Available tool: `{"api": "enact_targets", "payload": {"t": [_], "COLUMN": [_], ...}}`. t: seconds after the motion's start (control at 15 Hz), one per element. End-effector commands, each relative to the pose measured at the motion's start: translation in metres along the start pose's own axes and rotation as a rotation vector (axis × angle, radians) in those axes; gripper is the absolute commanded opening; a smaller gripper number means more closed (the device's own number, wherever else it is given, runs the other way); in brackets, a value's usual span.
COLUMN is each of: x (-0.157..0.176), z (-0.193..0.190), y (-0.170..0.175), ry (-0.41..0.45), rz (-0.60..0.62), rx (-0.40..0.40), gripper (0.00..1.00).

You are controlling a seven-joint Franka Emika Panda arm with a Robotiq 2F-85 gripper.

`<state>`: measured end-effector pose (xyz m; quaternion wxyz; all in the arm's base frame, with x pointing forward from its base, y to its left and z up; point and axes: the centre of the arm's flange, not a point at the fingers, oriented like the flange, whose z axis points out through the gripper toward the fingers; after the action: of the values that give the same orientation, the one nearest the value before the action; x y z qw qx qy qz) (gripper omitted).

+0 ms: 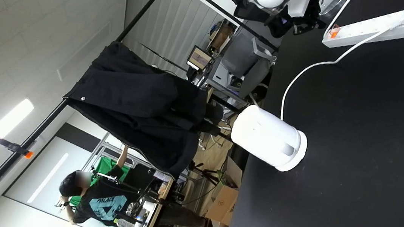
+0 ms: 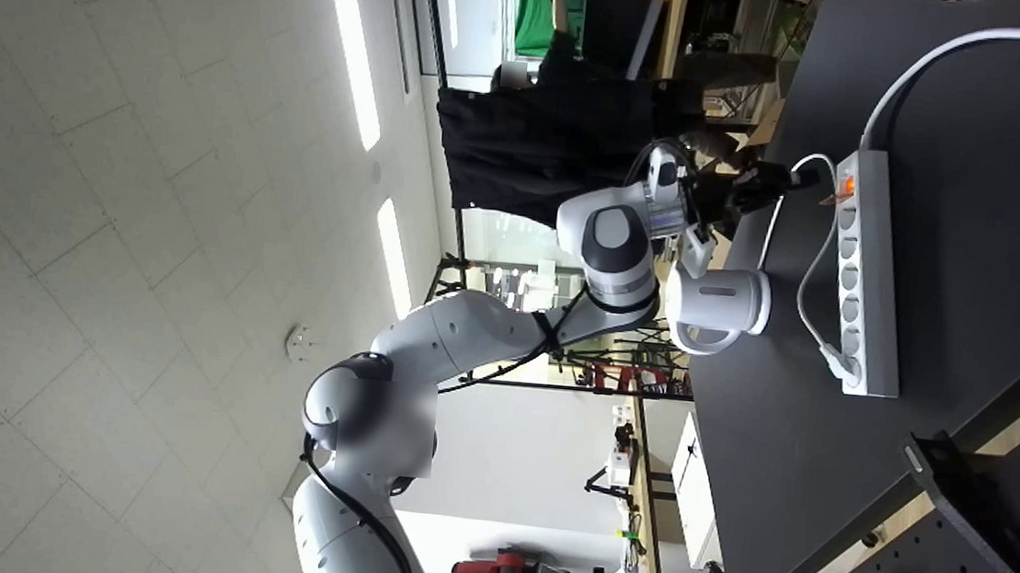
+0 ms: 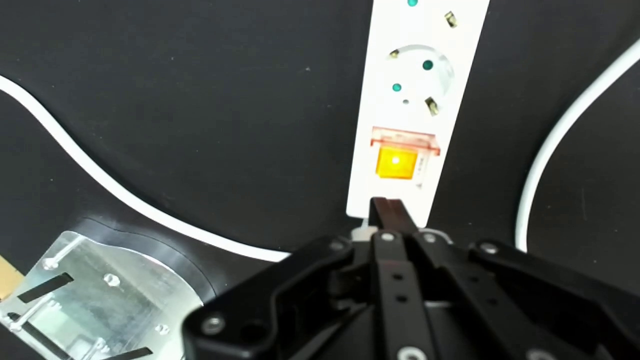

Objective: Turn off the switch on the adapter

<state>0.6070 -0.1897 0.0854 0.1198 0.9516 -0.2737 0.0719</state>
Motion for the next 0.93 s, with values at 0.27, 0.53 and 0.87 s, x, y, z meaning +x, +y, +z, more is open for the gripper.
{"api": "enact_targets", "payload": {"t": [0.27, 0.53, 0.87], "x": [-0.002, -0.006, -0.009], "z": [0.009, 0.017, 0.027], "y": [0.002, -0.001, -0.005], "ry": [0.008, 0.002, 0.015], "rz": [0.028, 0.032, 0.052], "rx": [0.008, 0.01, 0.015], "gripper": [0.0, 0.0, 0.0]}}
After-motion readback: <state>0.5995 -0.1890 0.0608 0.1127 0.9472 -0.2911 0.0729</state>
